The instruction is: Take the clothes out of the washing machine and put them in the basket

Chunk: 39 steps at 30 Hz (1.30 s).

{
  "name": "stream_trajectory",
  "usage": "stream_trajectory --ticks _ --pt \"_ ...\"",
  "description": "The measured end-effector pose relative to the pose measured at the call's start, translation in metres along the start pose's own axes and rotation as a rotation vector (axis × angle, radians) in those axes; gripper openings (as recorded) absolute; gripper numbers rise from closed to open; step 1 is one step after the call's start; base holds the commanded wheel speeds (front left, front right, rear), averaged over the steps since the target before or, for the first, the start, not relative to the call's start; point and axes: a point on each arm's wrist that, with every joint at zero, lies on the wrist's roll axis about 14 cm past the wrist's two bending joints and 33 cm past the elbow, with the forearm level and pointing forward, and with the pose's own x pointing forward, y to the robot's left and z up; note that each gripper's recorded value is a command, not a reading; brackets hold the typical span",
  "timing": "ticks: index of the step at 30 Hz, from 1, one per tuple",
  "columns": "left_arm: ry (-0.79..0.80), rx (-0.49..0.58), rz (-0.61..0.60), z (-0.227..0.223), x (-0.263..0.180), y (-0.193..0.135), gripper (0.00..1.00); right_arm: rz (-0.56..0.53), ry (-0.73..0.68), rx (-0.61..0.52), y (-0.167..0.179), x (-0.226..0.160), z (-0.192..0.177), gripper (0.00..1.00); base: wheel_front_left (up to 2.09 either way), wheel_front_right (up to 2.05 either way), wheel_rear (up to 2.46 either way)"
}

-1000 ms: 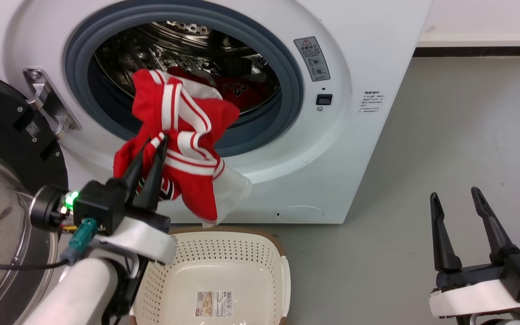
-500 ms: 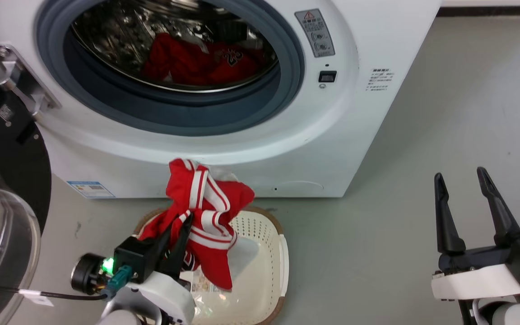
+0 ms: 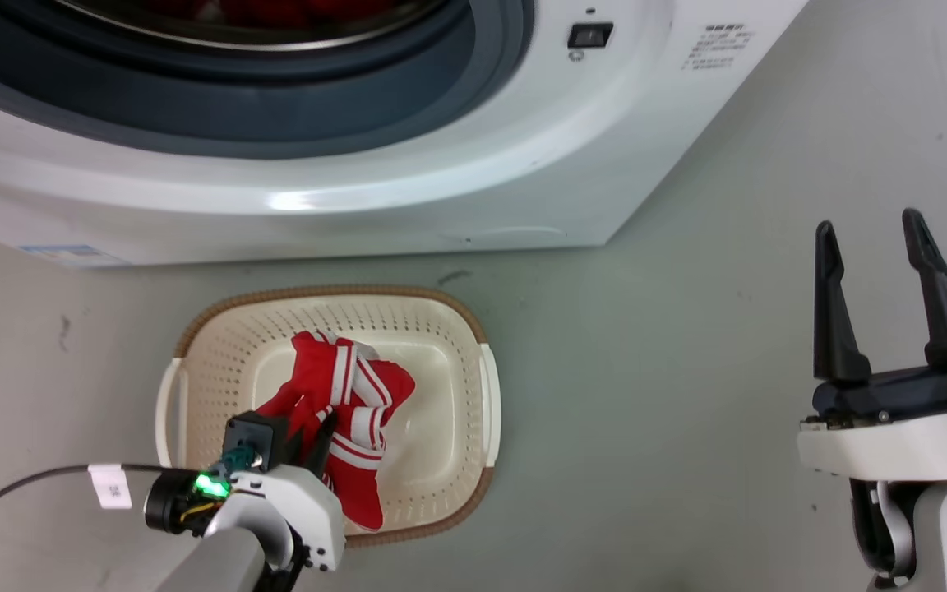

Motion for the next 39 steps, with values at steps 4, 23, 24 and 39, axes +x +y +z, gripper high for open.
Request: stream_trajectory --ticks 4,23,24,39 --pt "0.118 0.014 0.004 -0.031 0.024 0.010 0.00 -0.011 0.032 0.000 -0.005 0.010 -0.019 1.00 0.00 0.00 0.00" --pt "0.558 0.174 -0.092 -0.147 0.097 0.017 0.00 -0.059 0.208 -0.012 -0.026 0.033 -0.120 1.00 0.00 0.00 0.00" --pt "0.575 0.182 -0.097 -0.152 0.097 0.017 0.00 -0.060 0.216 -0.013 -0.026 0.032 -0.124 1.00 0.00 0.00 0.00" --pt "0.498 0.198 -0.125 -0.125 0.082 0.000 1.00 -0.043 0.157 -0.013 -0.020 0.035 -0.094 1.00 0.00 0.00 0.00"
